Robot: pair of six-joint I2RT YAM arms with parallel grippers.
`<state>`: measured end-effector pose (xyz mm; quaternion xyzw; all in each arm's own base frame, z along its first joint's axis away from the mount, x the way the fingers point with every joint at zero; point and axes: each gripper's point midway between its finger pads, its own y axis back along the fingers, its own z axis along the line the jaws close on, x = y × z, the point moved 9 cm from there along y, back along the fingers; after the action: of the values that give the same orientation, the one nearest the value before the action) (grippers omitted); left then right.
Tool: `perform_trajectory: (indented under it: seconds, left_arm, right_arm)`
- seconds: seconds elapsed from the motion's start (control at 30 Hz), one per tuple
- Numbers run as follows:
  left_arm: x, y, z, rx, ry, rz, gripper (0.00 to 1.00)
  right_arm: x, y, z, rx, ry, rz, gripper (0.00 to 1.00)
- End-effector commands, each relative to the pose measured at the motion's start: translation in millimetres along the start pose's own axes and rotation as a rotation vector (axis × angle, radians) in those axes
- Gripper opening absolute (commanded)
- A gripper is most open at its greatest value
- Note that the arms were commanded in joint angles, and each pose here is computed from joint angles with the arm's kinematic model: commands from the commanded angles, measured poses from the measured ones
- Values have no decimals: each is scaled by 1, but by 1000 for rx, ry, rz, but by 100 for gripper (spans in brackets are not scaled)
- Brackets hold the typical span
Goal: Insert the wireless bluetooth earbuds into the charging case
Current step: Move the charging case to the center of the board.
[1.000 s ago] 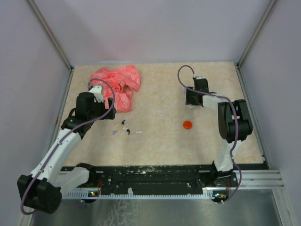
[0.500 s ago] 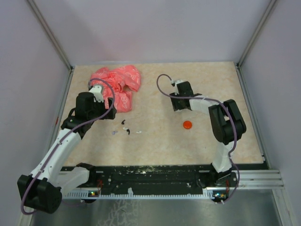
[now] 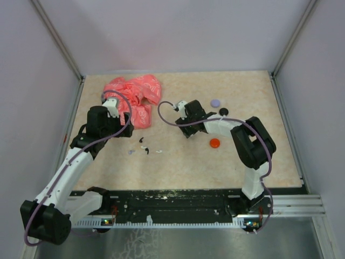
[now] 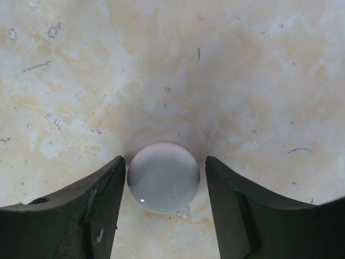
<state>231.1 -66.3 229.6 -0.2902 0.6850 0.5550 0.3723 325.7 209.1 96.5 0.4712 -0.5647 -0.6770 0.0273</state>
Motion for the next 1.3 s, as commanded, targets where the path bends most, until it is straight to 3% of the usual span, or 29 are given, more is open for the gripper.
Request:
perform_trajectory:
  seconds: [0.0,0.1,0.4,0.67,1.03,1.27]
  left_arm:
    - [-3,-1,0,14,-3,-21,96]
    - [-2,-1,1,10,-2,-21,96]
    - [-2,-2,0,15,-3,-18,96]
    - [-2,-2,0,17,-3,-17,96]
    - [-3,0,0,17,-1,-26,96]
    - [-2,1,0,20,-1,-26,96]
  right_arm:
    - [-3,13,-4,13,39,41,64]
    - [-3,16,-7,42,43,53,70]
    - [5,31,-15,163,4,82,71]
    - [9,45,-31,271,-154,70,72]
    - [-14,54,-3,121,-311,-131,72]
    - [-10,33,-5,136,-240,-96,72]
